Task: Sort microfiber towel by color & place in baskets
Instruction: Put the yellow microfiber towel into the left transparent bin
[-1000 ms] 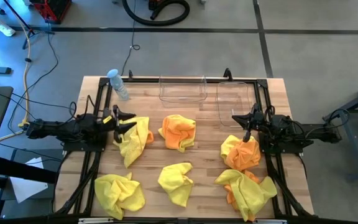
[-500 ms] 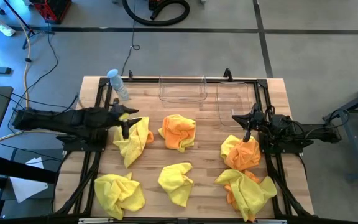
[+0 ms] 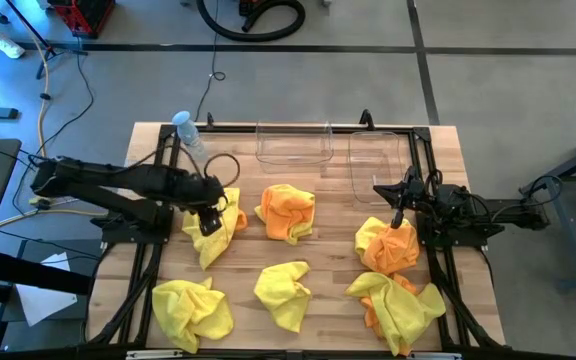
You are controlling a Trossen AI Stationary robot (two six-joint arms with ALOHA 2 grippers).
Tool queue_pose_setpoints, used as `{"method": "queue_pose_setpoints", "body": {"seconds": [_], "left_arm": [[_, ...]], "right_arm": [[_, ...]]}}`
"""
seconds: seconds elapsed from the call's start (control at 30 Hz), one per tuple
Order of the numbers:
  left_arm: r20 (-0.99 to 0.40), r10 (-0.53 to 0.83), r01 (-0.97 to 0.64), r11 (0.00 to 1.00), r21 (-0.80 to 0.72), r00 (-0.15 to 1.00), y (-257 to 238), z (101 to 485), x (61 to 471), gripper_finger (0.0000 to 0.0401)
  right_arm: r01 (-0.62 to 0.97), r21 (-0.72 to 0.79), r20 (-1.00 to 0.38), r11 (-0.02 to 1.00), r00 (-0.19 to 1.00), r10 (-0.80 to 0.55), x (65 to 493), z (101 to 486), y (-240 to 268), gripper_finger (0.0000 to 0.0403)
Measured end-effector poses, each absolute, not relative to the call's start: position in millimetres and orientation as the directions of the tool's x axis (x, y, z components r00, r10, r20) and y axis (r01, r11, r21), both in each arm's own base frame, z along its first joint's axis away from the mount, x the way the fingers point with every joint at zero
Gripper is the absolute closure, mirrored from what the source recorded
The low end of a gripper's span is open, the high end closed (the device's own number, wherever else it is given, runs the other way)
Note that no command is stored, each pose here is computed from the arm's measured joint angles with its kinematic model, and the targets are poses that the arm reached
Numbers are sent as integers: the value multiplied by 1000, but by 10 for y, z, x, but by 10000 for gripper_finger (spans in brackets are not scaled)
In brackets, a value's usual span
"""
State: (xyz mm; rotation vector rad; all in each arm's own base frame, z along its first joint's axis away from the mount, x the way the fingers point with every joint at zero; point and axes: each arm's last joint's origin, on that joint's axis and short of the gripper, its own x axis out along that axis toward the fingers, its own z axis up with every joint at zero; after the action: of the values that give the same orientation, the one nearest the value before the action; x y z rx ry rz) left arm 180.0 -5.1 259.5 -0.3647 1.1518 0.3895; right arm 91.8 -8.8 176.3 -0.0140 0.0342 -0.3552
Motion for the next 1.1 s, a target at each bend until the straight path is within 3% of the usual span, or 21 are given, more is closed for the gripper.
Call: {"method": "queue_pose_setpoints", "body": {"seconds": [0.13, 0.63, 0.77, 0.93, 1.1], "left_arm": [[-971, 64, -506, 860, -64, 231, -69, 2451, 1868, 220], [-999, 44, -465, 884, 51, -24, -105, 1982, 2169, 227], [-998, 33, -452, 890, 56, -58, -135, 1915, 2198, 277], [-998, 10, -439, 898, 37, -64, -181, 1904, 2200, 384], [-999, -7, -436, 900, 9, -36, -209, 1971, 2162, 396]], "right_arm": [[347, -20, -31, 938, 937, -348, 918, 1763, -88, 402], [347, -20, -31, 938, 937, -348, 918, 1763, -88, 402], [348, -20, -31, 937, 937, -348, 918, 1763, -88, 402], [347, -20, -31, 938, 937, -348, 918, 1763, -88, 402], [347, -20, -31, 938, 937, -348, 918, 1763, -88, 402]]}}
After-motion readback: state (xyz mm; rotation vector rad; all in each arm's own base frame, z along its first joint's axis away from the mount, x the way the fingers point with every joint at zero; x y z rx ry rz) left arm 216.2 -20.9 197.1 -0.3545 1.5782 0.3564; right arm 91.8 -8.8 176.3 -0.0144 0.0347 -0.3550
